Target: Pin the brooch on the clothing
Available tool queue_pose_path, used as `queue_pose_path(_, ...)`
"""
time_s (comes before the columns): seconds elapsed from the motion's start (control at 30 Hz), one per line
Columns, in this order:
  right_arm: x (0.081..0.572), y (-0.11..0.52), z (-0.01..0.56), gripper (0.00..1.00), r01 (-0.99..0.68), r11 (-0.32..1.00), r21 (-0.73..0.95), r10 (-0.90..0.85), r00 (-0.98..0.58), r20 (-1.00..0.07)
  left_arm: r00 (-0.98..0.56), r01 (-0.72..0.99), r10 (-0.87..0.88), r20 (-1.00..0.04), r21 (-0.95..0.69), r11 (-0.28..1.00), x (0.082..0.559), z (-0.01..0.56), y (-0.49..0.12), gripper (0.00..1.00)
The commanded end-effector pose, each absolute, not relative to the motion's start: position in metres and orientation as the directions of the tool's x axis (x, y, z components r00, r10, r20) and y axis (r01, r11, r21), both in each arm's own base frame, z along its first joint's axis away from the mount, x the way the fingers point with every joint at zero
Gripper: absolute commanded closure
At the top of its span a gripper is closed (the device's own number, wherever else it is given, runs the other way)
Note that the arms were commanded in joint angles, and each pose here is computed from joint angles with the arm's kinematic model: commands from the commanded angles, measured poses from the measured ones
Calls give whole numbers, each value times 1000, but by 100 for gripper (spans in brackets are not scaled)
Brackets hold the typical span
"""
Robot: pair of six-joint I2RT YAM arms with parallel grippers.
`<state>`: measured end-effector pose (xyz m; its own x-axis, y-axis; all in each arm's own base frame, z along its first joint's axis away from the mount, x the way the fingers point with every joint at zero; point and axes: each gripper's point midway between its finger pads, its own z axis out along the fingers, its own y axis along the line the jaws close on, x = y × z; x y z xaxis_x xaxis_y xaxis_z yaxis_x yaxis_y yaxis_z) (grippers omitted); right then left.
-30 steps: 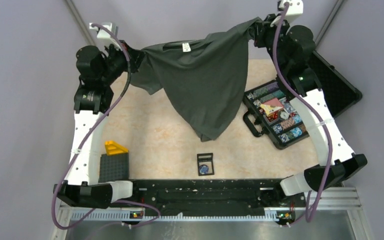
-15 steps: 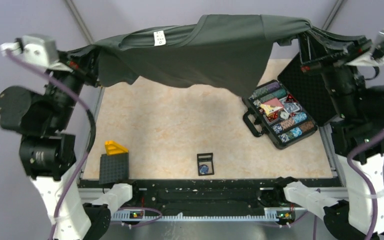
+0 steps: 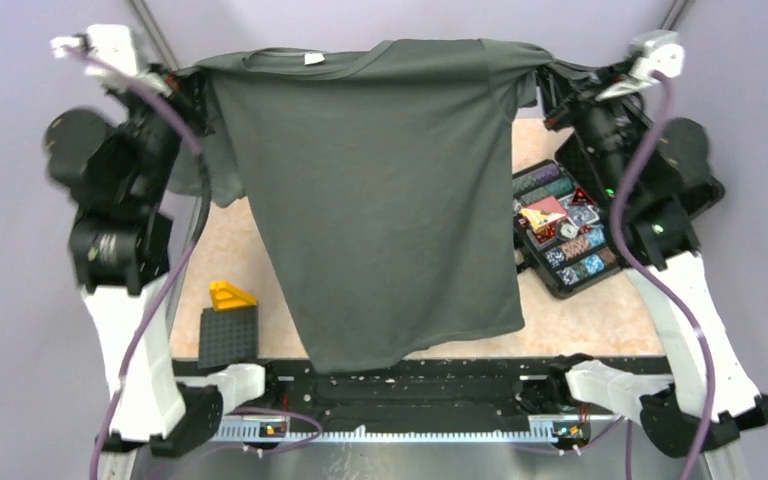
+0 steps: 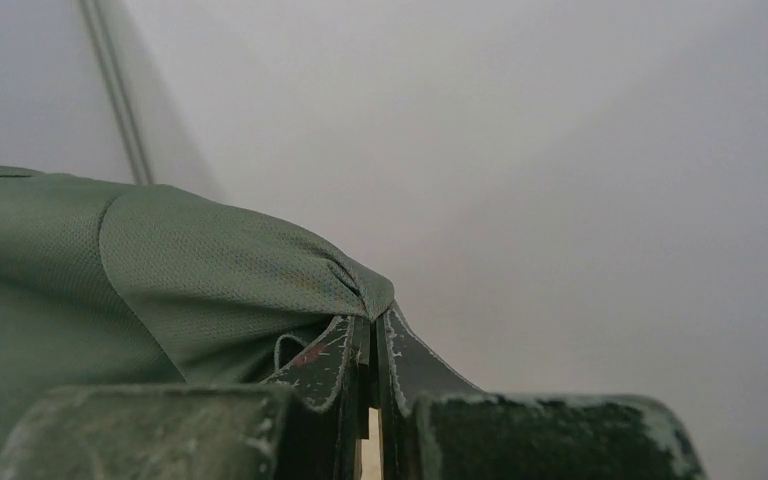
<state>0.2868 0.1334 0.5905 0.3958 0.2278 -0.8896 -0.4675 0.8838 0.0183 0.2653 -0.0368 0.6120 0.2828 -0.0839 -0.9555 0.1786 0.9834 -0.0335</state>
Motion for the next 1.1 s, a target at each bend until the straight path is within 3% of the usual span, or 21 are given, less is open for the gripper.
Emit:
queue_pose_path(0.0, 356, 123, 556, 100, -285, 957, 57, 167, 379, -910, 159, 69, -46, -986, -35, 997, 360, 562, -23, 100)
queue_pose_path(0.17, 462, 133, 490, 100, -159, 985, 66, 108, 276, -955, 32, 44, -58, -998, -57, 997, 470, 499, -19, 100)
queue_pose_path(0.27, 540, 143, 417, 100, -132, 989, 68, 85, 125, -989, -75, 40, -103, -992, -106, 994, 545, 441, -15, 100)
queue_pose_path(0.3, 560, 149, 400, 96, -141, 988, 66, 79, 88, -993, -115, 36, -121, -986, -126, 991, 564, 421, -11, 87)
queue_pose_path(0.33, 579, 154, 372, 78, -148, 988, 53, 57, 21, -998, -149, 32, -133, -980, -139, 990, 579, 404, -6, 67)
queue_pose_path(0.37, 594, 159, 350, 52, -155, 987, 40, 36, -31, -999, -186, 36, -140, -972, -149, 988, 593, 385, -6, 40)
queue_pose_path(0.4, 608, 165, 327, 33, -160, 987, 24, 11, -80, -997, -216, 36, -145, -966, -156, 987, 601, 369, -7, 14)
queue_pose_path(0.43, 617, 166, 305, 16, -157, 988, 11, -10, -132, -991, -245, 36, -150, -958, -164, 986, 608, 352, -8, 8)
queue_pose_path(0.5, 633, 166, 269, 6, -144, 990, -8, -38, -205, -978, -288, 27, -158, -944, -173, 985, 613, 326, -9, 6)
queue_pose_path(0.67, 628, 161, 220, 4, -131, 991, -11, -53, -323, -945, -378, 17, -178, -909, -199, 980, 597, 286, -12, 4)
queue_pose_path(1.07, 514, 170, 219, 6, -246, 954, 172, 39, -465, -884, -521, 110, -377, -766, -498, 860, 471, 233, -68, 3)
